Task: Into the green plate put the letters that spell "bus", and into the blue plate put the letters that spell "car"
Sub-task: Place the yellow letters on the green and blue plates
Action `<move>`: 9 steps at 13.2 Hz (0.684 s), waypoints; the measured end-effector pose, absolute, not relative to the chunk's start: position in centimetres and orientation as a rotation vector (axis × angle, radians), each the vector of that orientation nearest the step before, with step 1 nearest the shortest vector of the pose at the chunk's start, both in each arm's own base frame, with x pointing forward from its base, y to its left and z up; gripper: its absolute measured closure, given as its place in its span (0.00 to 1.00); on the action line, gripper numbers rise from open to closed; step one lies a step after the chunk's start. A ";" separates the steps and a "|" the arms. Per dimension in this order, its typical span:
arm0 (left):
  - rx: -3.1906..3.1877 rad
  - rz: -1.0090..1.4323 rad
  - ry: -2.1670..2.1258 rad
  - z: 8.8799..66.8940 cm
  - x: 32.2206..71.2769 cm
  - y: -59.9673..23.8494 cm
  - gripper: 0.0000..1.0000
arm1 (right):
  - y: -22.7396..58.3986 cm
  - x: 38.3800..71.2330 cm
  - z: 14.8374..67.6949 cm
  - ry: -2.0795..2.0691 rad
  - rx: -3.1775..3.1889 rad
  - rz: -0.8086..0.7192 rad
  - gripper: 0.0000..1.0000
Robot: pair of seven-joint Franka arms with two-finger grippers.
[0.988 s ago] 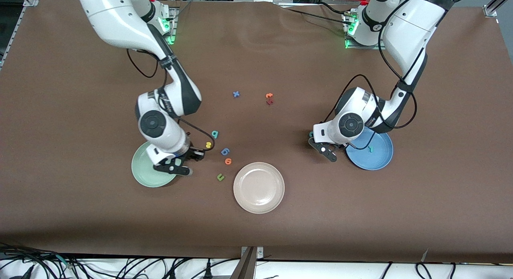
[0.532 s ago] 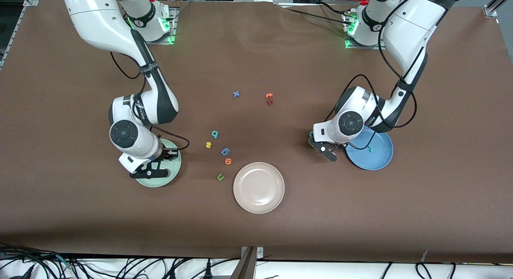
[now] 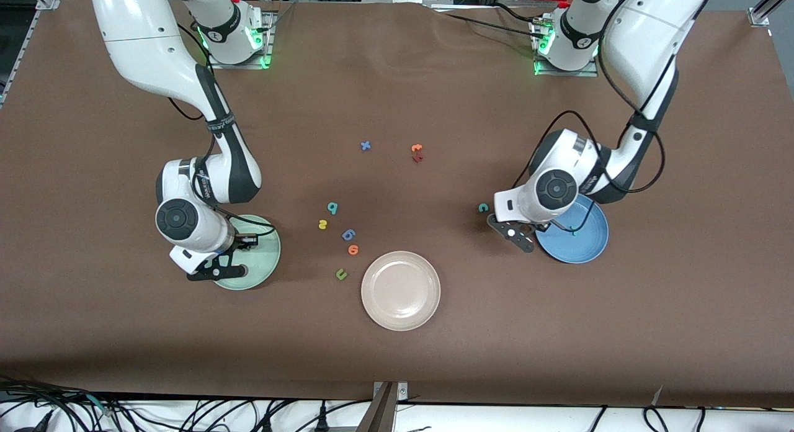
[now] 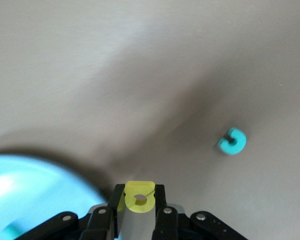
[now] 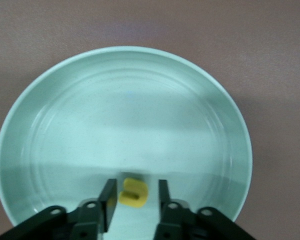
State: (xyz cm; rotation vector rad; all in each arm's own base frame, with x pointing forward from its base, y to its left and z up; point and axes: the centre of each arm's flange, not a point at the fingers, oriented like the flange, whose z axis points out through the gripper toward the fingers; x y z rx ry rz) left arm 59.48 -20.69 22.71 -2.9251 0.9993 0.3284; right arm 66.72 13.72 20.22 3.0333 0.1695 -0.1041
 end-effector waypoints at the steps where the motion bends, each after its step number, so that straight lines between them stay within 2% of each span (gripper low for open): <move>1: -2.924 0.339 0.974 24.3 60.2 -20.0 0.72 | 13.7 66.7 20.2 0.170 3.033 -0.103 0.41; 5: -2.915 0.356 0.986 26.0 61.8 -17.1 0.72 | 14.8 66.8 21.9 0.071 3.052 -0.072 0.01; 7: -2.915 0.387 1.029 25.0 62.5 -13.6 0.72 | 19.0 65.9 23.6 -0.084 3.082 -0.048 0.00; 9: -2.921 0.414 1.042 23.9 62.7 -12.0 0.57 | 24.8 64.2 24.3 -0.231 3.092 -0.018 0.00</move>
